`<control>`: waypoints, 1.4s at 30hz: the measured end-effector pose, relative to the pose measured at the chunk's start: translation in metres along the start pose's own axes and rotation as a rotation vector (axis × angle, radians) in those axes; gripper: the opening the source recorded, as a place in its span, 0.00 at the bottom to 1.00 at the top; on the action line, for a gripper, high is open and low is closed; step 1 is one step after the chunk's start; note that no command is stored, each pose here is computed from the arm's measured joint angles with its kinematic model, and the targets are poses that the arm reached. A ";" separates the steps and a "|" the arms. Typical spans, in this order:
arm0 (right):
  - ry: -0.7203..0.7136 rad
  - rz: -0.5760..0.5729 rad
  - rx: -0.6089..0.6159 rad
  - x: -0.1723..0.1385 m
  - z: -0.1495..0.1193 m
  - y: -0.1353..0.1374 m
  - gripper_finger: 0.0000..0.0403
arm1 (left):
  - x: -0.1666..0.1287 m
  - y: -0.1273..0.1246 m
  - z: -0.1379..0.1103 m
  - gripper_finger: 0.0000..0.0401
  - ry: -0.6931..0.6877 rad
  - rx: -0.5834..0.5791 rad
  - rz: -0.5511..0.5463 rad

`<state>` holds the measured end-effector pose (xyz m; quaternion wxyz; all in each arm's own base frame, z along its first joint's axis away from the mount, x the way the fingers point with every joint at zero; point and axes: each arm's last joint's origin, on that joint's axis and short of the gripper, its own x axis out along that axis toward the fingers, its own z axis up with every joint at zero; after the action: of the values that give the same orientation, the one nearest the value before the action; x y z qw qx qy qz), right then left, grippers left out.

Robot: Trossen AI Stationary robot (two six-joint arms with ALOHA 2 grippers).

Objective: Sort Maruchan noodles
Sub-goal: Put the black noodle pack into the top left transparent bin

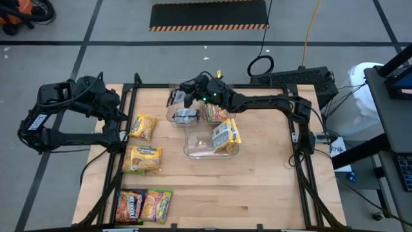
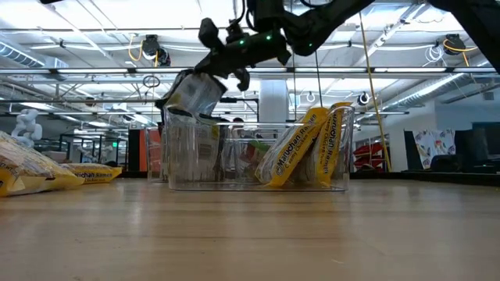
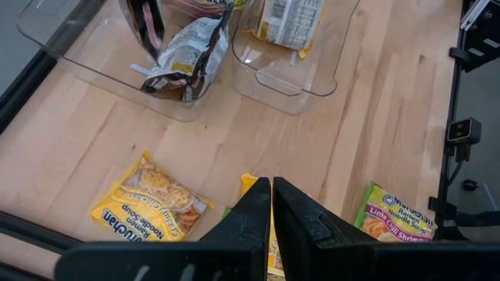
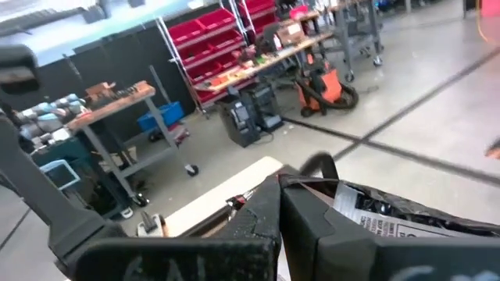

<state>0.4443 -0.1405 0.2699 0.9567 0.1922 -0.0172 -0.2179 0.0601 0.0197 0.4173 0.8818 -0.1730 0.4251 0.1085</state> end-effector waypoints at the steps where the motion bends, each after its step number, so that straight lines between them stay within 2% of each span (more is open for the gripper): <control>1: 0.004 -0.015 0.009 0.002 -0.005 0.000 0.00 | 0.000 0.000 0.000 0.05 0.000 0.000 0.000; 9: -0.031 -0.179 -0.037 0.001 -0.014 0.003 0.00 | 0.000 0.000 0.000 0.05 0.000 0.000 0.001; 21: -0.057 -0.271 -0.061 -0.002 -0.019 0.015 0.00 | 0.000 0.000 0.000 0.05 0.000 0.000 0.003; 25: -0.030 -0.316 -0.102 -0.004 -0.024 0.017 0.00 | 0.000 0.000 0.000 0.05 0.000 -0.001 0.003; 35: -0.009 -0.317 -0.109 -0.005 -0.029 0.018 0.00 | 0.000 0.000 0.000 0.05 0.000 0.000 0.003; 42: 0.041 -0.302 -0.125 -0.009 -0.044 0.019 0.00 | 0.000 0.000 0.000 0.05 0.000 0.000 0.004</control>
<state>0.4487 -0.1048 0.2364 0.9233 0.1370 0.0452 -0.3558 0.0600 0.0198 0.4173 0.8816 -0.1724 0.4252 0.1103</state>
